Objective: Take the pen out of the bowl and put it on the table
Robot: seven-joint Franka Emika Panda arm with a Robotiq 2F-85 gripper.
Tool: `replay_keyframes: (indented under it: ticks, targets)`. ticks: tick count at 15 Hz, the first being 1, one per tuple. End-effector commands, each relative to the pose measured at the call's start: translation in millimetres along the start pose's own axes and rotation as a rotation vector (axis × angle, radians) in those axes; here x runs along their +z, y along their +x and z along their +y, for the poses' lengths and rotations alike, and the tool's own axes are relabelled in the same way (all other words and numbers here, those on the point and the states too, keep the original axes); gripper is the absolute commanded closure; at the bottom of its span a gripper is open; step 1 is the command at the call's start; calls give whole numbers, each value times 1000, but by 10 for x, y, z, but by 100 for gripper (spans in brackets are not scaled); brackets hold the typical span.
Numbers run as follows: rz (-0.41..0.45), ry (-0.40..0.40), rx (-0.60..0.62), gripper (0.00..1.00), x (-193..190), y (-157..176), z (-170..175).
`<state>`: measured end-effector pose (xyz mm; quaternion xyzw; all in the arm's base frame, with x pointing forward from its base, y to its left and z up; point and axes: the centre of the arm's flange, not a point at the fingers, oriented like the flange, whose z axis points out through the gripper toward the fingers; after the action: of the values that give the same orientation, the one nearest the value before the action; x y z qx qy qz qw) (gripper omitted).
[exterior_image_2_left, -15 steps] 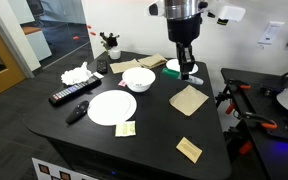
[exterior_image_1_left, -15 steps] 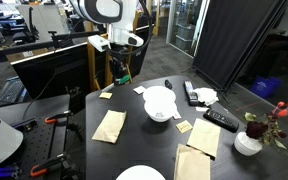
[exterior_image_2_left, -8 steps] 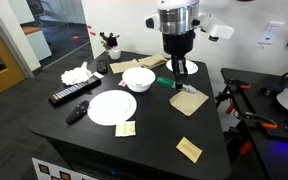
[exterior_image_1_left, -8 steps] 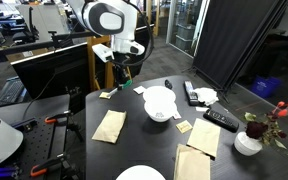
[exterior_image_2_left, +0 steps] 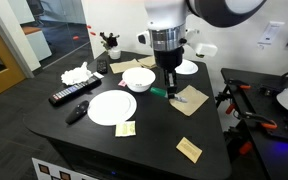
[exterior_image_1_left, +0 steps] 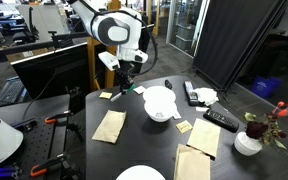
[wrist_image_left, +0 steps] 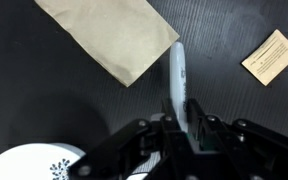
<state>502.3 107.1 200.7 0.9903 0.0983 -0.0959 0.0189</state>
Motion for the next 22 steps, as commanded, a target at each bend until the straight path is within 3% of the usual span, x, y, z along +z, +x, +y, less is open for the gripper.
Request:
replay_keyframes:
  ticks: [1,12,13,14,21,22]
  targets:
    - [-12,0,9,95,152,203,-63]
    - [-68,-4,-3,95,527,348,-188]
    - [-68,-5,-2,56,520,340,-192]
    - [-67,-9,0,55,507,327,-195]
    - [-20,-38,28,2,209,111,-267]
    - [-9,-39,33,0,134,74,-270]
